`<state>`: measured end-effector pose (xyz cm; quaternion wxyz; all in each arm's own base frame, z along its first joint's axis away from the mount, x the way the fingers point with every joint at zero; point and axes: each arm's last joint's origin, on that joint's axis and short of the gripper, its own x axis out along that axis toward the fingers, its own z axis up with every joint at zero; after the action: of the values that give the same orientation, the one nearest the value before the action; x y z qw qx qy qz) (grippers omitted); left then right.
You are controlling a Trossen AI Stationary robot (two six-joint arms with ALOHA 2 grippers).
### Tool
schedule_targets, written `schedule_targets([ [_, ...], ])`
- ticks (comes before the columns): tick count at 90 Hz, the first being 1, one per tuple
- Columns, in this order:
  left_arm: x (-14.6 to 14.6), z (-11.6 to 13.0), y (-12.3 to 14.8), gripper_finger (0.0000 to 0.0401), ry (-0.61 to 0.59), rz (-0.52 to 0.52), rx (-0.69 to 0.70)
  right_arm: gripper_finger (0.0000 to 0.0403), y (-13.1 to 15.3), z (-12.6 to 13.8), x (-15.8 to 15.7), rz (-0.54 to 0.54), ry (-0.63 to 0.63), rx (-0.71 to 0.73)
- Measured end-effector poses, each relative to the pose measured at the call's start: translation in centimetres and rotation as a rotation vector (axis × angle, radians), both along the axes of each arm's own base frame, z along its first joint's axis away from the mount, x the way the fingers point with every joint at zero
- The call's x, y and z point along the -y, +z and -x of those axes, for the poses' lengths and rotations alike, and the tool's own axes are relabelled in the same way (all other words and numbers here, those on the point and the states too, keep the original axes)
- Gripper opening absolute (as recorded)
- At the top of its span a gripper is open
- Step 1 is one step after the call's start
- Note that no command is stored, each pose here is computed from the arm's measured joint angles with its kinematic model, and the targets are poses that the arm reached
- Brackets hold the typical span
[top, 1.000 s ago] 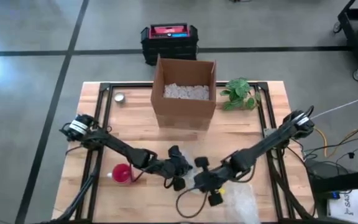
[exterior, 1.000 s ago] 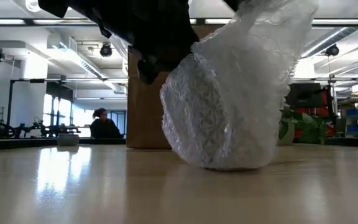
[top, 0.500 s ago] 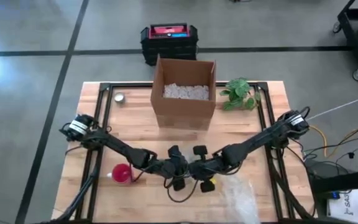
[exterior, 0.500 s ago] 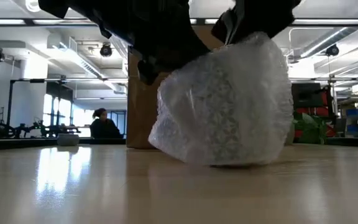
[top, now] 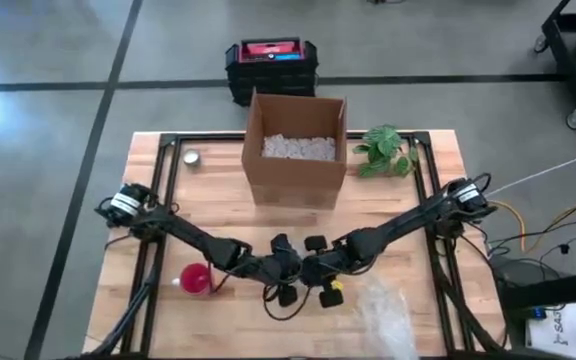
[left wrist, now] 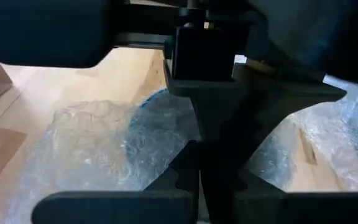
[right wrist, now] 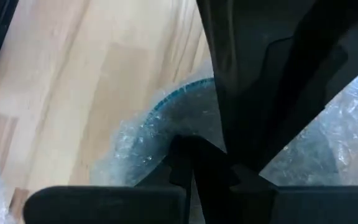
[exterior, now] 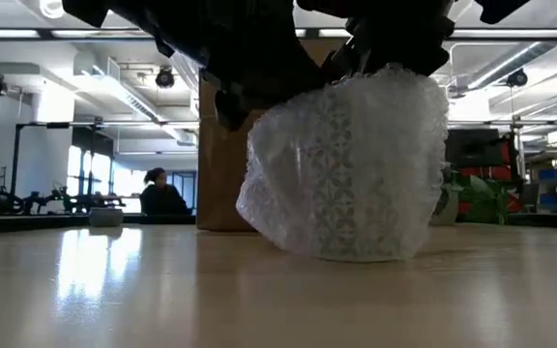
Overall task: Wrap mug
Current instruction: Wrap the white mug with bubble wrap
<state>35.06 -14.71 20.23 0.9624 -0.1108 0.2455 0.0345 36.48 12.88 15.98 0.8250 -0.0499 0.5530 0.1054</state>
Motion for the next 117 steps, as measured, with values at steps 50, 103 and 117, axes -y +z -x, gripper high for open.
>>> schedule_targets([
  [50, -4.6, 2.2, -1.6, 0.0, 0.258, -0.143, -0.127, 0.0002, 0.6, -0.1, -0.4, 0.006, 0.033, 0.052],
  [103, -1.0, 0.1, -0.9, 0.0, -0.027, -0.005, 0.078, 0.0002, 0.6, -0.1, -0.5, 0.003, 0.044, 0.061],
  [117, -0.7, -0.6, -3.2, 0.0, 0.016, 0.018, 0.041, 0.0002, 1.6, 0.1, -0.4, 0.0, 0.037, 0.061],
])
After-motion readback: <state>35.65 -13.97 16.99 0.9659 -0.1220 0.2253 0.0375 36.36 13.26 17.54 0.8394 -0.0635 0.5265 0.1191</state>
